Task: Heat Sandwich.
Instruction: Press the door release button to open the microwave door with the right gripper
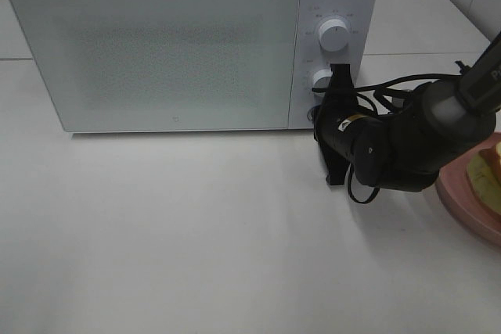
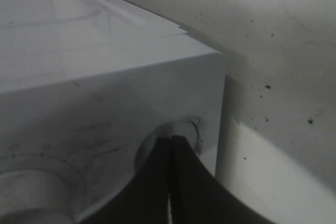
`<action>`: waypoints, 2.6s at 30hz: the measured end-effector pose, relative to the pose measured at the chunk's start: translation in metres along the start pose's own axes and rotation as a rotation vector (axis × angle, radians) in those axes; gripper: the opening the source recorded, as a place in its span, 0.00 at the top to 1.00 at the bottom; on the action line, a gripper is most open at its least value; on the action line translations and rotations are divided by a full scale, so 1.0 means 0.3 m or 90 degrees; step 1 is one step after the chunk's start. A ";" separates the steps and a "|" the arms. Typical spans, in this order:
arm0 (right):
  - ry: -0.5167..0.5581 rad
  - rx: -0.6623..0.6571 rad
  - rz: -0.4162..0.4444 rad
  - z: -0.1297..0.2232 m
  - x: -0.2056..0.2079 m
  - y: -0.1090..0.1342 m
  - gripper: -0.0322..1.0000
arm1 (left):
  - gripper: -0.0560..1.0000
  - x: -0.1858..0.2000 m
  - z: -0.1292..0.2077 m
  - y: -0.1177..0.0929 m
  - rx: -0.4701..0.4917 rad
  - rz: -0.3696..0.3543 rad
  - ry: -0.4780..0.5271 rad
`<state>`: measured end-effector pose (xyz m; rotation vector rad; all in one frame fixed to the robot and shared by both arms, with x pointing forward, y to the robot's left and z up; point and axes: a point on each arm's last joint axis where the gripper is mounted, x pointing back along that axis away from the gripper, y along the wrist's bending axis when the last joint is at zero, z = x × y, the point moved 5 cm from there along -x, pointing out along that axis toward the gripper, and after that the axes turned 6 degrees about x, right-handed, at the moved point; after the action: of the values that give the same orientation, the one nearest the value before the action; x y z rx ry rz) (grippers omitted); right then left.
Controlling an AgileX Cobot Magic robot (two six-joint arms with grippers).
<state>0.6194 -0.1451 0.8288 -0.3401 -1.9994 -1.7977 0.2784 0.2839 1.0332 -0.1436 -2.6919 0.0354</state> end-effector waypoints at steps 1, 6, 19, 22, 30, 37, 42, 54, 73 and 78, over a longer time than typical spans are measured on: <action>-0.001 0.000 -0.004 0.001 0.000 0.003 0.96 | 0.01 0.000 0.000 0.000 0.000 0.000 0.000; -0.004 -0.006 -0.006 0.001 -0.008 0.009 0.96 | 0.01 0.000 0.000 0.000 0.000 0.000 0.000; -0.041 -0.005 -0.012 0.014 -0.046 0.017 0.96 | 0.01 0.000 0.000 0.000 0.000 0.000 0.000; -0.044 -0.007 -0.012 0.012 -0.047 0.019 0.96 | 0.01 0.000 0.000 0.000 0.000 0.000 0.000; -0.044 -0.003 -0.011 0.016 -0.047 0.018 0.96 | 0.01 0.000 0.000 0.000 0.000 0.000 0.000; -0.043 -0.002 -0.009 0.017 -0.047 0.016 0.96 | 0.01 0.000 0.000 0.000 0.000 0.000 0.000; -0.042 -0.002 -0.007 0.018 -0.047 0.016 0.96 | 0.01 0.000 0.000 0.000 0.000 0.000 0.000; -0.036 -0.005 0.007 0.022 -0.051 0.010 0.96 | 0.01 0.000 0.000 0.000 0.000 0.000 0.000; -0.016 -0.001 0.032 0.022 -0.045 0.016 0.96 | 0.01 0.000 0.000 0.000 0.000 0.000 0.000; 0.003 0.040 0.038 0.008 -0.007 0.029 0.96 | 0.01 0.000 0.000 0.000 0.000 0.000 0.000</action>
<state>0.6249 -0.1413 0.8354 -0.3713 -2.0166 -1.6938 0.2784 0.2839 1.0332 -0.1436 -2.6919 0.0354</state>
